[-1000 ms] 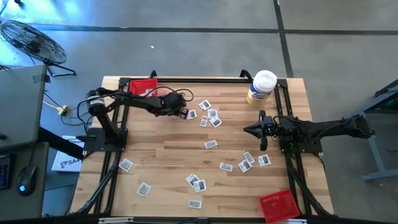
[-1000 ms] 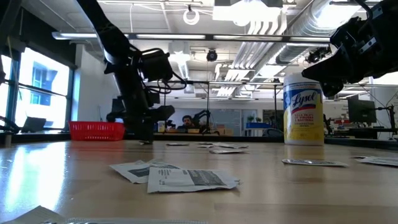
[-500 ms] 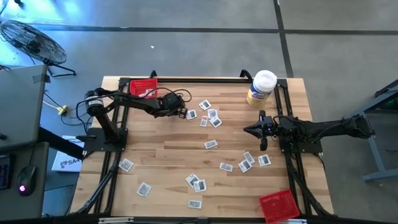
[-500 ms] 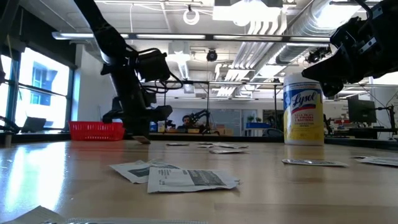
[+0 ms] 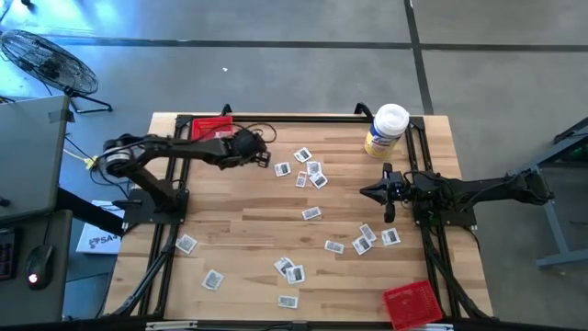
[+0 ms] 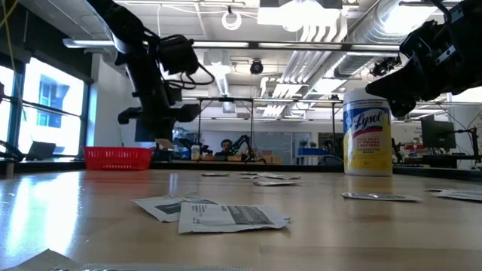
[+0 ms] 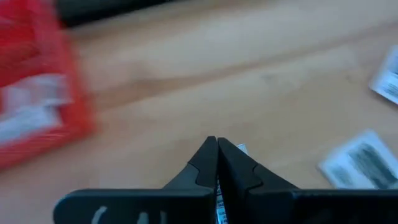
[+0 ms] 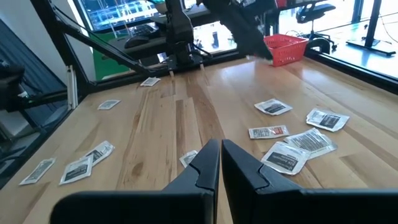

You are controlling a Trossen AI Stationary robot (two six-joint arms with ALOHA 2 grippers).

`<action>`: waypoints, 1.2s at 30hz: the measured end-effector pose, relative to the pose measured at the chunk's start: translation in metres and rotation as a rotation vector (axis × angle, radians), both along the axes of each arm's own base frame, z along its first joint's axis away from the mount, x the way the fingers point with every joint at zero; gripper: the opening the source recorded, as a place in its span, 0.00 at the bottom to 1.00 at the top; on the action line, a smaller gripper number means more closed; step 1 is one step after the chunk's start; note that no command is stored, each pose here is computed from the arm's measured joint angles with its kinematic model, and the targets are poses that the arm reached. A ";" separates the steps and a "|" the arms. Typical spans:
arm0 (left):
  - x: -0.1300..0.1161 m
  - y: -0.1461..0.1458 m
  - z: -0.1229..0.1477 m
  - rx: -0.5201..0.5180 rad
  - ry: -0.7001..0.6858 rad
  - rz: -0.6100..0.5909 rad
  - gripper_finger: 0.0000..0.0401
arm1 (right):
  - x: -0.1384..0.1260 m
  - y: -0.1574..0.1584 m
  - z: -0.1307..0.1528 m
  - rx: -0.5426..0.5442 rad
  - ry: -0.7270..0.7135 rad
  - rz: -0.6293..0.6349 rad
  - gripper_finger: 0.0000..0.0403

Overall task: Pick & Place First Aid Supplies
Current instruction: Put the white and orange ointment pack into the top red bin

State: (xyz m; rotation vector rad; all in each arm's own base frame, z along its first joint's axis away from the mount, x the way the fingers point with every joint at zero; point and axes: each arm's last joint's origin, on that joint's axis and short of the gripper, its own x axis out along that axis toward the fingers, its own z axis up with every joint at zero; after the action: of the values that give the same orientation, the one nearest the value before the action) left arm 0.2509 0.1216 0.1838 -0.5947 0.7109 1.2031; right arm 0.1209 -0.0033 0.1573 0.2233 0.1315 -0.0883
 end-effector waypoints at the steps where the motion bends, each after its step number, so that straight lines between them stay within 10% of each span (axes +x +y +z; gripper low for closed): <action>1: -0.005 0.004 0.005 0.019 -0.001 0.029 0.00 | 0.000 0.000 0.000 0.000 -0.001 0.000 0.03; 13: -0.071 0.061 0.033 0.171 0.026 0.435 0.00 | 0.000 0.000 0.000 0.000 -0.001 0.000 0.03; 36: -0.081 0.098 -0.022 -0.014 0.189 0.429 0.04 | 0.000 0.000 0.000 0.000 0.000 0.000 0.03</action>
State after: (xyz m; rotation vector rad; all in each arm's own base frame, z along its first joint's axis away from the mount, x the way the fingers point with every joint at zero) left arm 0.1694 0.2198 0.1620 -0.6712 0.7732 1.6694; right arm 0.1209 -0.0032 0.1573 0.2232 0.1311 -0.0882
